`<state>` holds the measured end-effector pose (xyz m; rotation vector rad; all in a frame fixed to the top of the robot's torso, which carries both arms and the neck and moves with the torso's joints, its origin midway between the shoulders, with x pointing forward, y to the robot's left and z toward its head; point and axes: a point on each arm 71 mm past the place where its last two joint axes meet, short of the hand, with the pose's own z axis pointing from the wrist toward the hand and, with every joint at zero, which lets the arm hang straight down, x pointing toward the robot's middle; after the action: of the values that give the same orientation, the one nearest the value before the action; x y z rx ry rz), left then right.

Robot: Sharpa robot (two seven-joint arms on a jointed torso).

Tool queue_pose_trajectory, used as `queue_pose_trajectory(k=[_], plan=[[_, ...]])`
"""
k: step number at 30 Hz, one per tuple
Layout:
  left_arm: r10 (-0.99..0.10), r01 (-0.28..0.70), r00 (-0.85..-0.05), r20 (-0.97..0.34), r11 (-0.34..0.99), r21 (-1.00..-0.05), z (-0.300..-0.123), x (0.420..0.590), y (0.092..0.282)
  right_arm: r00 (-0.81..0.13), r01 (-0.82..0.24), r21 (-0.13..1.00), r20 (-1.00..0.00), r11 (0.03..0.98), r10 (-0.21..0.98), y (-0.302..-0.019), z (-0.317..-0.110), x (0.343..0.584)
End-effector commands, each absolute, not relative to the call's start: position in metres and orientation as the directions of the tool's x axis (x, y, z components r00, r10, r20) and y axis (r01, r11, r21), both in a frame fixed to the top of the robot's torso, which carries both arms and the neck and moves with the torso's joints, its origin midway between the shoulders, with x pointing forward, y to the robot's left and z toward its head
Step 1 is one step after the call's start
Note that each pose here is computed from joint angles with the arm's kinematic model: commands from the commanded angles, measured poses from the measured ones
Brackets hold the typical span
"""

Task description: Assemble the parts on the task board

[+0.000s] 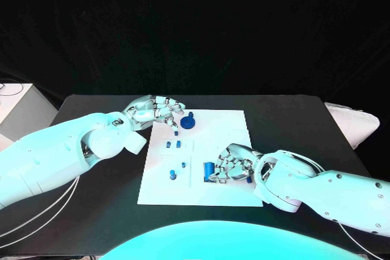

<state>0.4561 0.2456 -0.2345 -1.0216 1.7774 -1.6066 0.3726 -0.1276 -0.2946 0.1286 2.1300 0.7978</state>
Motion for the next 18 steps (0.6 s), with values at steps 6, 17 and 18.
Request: queue_pose_trajectory(k=[6,17,18], plan=[[-0.802,-0.183,-0.586,0.115,-0.007,-0.983,-0.2336,0.4555,0.2430,-0.643,-0.207,0.544,-0.702,0.813,0.306,-0.1221,-0.2985,0.3716],[-0.803,-0.182,-0.586,0.112,-0.004,-0.983,-0.2337,0.4555,0.2438,-0.615,-0.183,0.514,-0.725,0.838,0.310,-0.1262,-0.3018,0.3773],[-0.803,-0.182,-0.586,0.111,-0.004,-0.983,-0.2337,0.4555,0.2438,-0.613,-0.183,0.512,-0.727,0.840,0.310,-0.1263,-0.3020,0.3778]])
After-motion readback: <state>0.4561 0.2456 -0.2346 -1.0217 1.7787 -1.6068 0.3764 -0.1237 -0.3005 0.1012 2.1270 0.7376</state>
